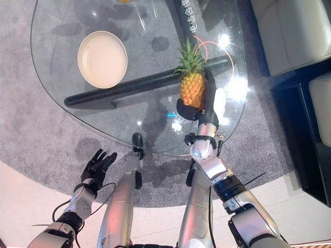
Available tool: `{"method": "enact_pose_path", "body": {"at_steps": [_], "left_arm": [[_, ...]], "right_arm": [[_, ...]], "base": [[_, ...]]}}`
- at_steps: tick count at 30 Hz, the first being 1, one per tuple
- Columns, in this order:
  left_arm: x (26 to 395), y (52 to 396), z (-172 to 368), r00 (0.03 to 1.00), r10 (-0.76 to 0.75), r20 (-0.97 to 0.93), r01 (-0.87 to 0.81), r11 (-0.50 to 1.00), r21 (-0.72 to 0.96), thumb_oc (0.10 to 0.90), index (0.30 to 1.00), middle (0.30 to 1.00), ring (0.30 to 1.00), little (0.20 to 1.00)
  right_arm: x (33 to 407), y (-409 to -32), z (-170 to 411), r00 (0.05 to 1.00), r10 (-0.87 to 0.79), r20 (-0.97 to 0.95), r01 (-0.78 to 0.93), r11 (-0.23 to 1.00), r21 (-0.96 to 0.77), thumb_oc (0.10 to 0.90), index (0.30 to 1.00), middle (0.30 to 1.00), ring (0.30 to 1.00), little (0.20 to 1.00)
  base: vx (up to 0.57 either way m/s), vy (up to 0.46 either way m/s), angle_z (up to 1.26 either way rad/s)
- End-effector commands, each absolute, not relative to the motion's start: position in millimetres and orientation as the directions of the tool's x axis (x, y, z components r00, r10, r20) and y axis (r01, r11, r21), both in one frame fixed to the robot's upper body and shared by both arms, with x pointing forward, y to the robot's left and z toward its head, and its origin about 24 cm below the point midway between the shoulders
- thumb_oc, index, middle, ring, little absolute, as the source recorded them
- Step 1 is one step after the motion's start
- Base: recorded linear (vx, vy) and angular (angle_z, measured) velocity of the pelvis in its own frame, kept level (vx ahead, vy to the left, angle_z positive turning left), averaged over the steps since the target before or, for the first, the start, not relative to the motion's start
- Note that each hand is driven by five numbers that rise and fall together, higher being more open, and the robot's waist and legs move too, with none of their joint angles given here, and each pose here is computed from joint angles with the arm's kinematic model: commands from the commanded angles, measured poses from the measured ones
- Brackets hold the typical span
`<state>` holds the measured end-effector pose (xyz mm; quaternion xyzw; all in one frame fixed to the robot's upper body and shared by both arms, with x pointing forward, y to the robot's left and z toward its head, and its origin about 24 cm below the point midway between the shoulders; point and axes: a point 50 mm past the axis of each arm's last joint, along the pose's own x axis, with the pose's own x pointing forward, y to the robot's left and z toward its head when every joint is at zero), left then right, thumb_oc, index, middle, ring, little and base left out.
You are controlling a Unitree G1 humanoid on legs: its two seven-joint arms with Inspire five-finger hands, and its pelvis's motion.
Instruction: Pick up the fruit to the plate
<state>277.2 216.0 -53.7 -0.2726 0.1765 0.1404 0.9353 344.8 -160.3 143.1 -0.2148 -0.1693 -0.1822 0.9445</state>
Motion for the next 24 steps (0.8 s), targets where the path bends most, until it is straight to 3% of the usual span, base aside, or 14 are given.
{"method": "enact_pose_path", "body": {"at_steps": [1, 21, 22, 23, 24], "left_arm": [[272.0, 228.4, -55.9, 0.892, 0.202, -0.405, -0.372, 0.837, -0.401, 0.800, 0.900, 0.900, 0.900, 0.900], [276.7, 224.9, -52.4, 0.896, 0.192, -0.401, -0.358, 0.846, -0.396, 0.800, 0.900, 0.900, 0.900, 0.900], [277.0, 225.1, -52.0, 0.896, 0.192, -0.400, -0.358, 0.846, -0.396, 0.800, 0.900, 0.900, 0.900, 0.900], [277.7, 225.4, -51.2, 0.897, 0.192, -0.398, -0.356, 0.847, -0.395, 0.800, 0.900, 0.900, 0.900, 0.900], [278.0, 226.2, -50.8, 0.898, 0.191, -0.397, -0.355, 0.848, -0.394, 0.800, 0.900, 0.900, 0.900, 0.900]], "right_arm": [[348.7, -167.2, 160.5, 0.847, -0.302, 0.438, 0.455, 0.837, -0.304, 0.800, 0.900, 0.900, 0.900, 0.900], [359.8, -179.7, 130.8, 0.890, -0.373, 0.263, 0.451, 0.807, -0.381, 0.800, 0.900, 0.900, 0.900, 0.900], [360.1, -180.8, 130.2, 0.890, -0.375, 0.258, 0.451, 0.803, -0.391, 0.523, 0.662, 0.662, 0.662, 0.623], [360.5, -181.7, 130.2, 0.891, -0.375, 0.257, 0.451, 0.801, -0.394, 0.375, 0.535, 0.535, 0.535, 0.475], [360.7, -183.0, 130.1, 0.890, -0.375, 0.260, 0.453, 0.799, -0.395, 0.100, 0.300, 0.300, 0.300, 0.200]], "base": [[0.00, 0.000, 0.00], [0.00, 0.000, 0.00], [0.00, 0.000, 0.00], [0.00, 0.000, 0.00], [0.00, 0.000, 0.00]]}}
